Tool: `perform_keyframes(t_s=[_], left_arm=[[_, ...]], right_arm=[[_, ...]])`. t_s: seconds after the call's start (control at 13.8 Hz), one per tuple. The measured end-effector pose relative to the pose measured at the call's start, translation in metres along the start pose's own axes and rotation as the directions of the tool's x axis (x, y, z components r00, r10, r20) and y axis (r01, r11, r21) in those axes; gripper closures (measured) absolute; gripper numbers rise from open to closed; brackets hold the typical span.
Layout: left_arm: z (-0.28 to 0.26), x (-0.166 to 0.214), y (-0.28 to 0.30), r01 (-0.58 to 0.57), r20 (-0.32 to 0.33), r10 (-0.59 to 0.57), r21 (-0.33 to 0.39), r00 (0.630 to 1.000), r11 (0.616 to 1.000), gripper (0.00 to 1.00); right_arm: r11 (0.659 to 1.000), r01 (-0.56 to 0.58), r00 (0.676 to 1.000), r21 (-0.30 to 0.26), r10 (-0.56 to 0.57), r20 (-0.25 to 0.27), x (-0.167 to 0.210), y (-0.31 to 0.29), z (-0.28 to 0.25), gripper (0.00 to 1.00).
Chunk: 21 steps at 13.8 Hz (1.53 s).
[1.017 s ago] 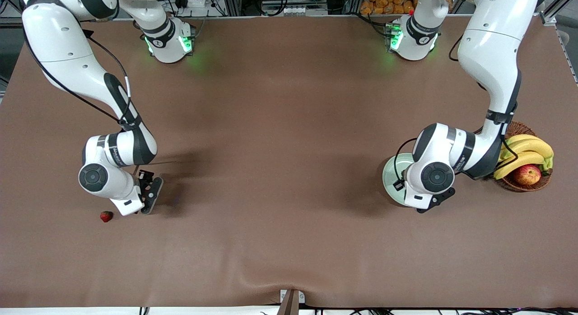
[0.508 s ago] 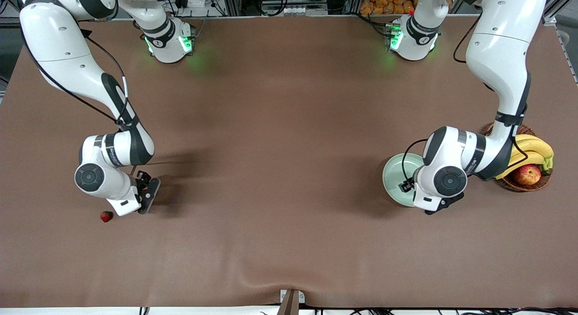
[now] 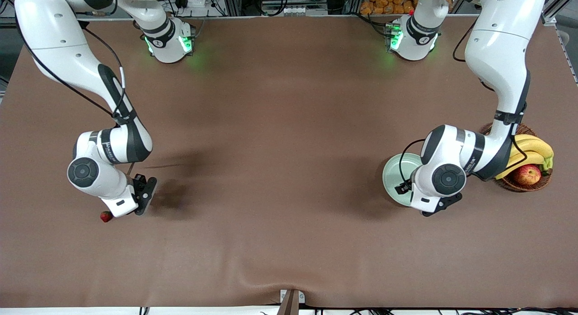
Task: Collect all strawberries into plate
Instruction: 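Grasp the second strawberry with the right gripper while the left gripper drops one, then carry the strawberry toward the left gripper, which comes to take it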
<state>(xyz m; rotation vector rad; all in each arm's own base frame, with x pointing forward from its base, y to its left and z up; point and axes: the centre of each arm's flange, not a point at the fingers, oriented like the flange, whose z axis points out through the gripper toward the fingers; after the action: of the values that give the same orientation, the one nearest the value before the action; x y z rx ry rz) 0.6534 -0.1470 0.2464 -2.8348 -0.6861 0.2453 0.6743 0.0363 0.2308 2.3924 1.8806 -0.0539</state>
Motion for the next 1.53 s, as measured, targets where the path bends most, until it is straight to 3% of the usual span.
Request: perform_keyframes(t_s=[0.29, 0.58, 0.8, 1.02, 1.53], left_arm=[[-0.022, -0.004, -0.001, -0.002, -0.021, 0.002, -0.016, 1.0, 1.0, 0.0], [-0.045, -0.011, -0.004, -0.006, -0.031, 0.006, -0.013, 1.0, 1.0, 0.0], [-0.062, -0.022, -0.001, -0.021, -0.035, 0.02, -0.018, 0.999, 1.0, 0.0], [-0.07, -0.025, -0.001, -0.024, -0.04, 0.023, -0.02, 0.999, 1.0, 0.0], [-0.07, -0.035, 0.007, -0.025, -0.003, 0.025, -0.043, 1.0, 0.999, 0.0]], right_arm=[[0.986, 0.119, 0.991, -0.116, -0.125, -0.053, 0.103, -0.018, -0.056, 0.69], [0.983, 0.07, 0.987, -0.172, -0.093, -0.129, 0.219, -0.07, -0.083, 0.69], [0.987, -0.013, 0.984, -0.159, -0.016, -0.179, 0.297, -0.119, -0.084, 0.69], [0.987, -0.086, 0.975, -0.134, 0.056, -0.214, 0.351, -0.159, -0.074, 0.69], [0.953, -0.297, 0.923, -0.058, 0.271, -0.273, 0.429, -0.215, -0.052, 0.69]])
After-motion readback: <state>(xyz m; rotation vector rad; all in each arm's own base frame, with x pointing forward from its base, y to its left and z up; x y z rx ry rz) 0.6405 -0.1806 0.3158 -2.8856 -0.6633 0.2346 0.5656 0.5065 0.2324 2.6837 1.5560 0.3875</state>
